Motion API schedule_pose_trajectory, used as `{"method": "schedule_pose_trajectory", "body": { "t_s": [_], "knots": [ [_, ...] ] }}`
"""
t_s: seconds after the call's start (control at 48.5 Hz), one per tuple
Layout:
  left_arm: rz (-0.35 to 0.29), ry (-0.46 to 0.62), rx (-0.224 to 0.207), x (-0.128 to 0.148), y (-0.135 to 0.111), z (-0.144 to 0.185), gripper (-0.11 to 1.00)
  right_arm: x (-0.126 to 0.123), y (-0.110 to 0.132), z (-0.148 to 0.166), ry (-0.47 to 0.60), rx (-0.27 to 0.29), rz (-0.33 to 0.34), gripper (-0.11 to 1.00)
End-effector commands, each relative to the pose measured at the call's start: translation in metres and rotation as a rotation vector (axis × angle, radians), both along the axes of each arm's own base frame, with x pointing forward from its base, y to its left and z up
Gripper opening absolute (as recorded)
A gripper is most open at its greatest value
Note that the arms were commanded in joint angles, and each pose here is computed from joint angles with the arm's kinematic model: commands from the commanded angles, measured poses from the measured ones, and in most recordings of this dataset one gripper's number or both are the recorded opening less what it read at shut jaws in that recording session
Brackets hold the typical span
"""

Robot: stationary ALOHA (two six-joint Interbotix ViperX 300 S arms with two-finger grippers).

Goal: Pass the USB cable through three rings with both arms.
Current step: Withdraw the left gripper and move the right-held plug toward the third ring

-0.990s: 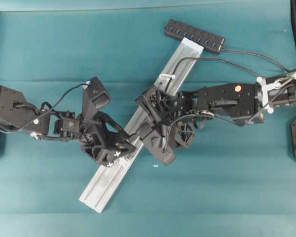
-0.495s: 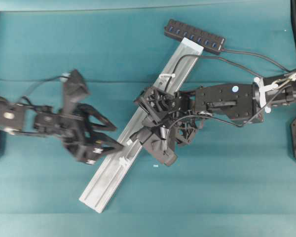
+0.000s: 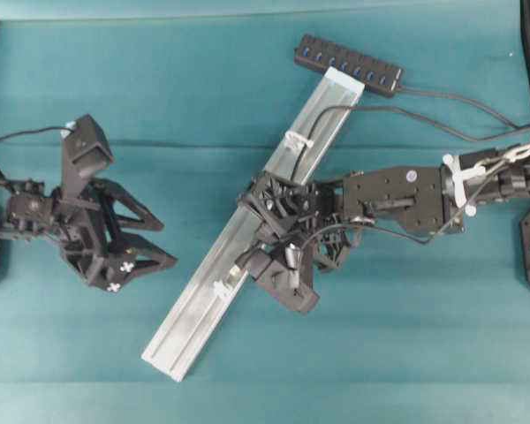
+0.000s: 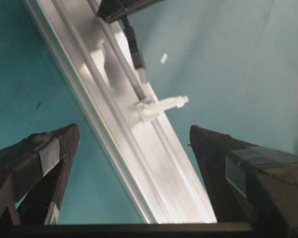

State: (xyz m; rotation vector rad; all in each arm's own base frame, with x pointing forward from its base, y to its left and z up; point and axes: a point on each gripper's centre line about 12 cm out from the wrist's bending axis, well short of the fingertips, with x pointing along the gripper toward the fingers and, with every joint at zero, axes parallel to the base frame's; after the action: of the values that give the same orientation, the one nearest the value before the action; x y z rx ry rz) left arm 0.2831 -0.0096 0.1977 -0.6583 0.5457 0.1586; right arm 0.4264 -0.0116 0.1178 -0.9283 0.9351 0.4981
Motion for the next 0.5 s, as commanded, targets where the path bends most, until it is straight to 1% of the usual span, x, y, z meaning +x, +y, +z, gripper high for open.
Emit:
{"method": "schedule_pose_trajectory", "body": {
  "t_s": [0.0,0.475],
  "knots": [
    [-0.008,-0.026,0.007,0.0003,-0.0009,0.0073,0.96,0.0040,0.0044,-0.0005,-0.017,-0.006,0.018,0.06],
    [-0.011,-0.030,0.012,0.0000,-0.0009,0.0075,0.96,0.0092,0.0104,0.0046,-0.040,-0.005,0.031,0.06]
  ]
}}
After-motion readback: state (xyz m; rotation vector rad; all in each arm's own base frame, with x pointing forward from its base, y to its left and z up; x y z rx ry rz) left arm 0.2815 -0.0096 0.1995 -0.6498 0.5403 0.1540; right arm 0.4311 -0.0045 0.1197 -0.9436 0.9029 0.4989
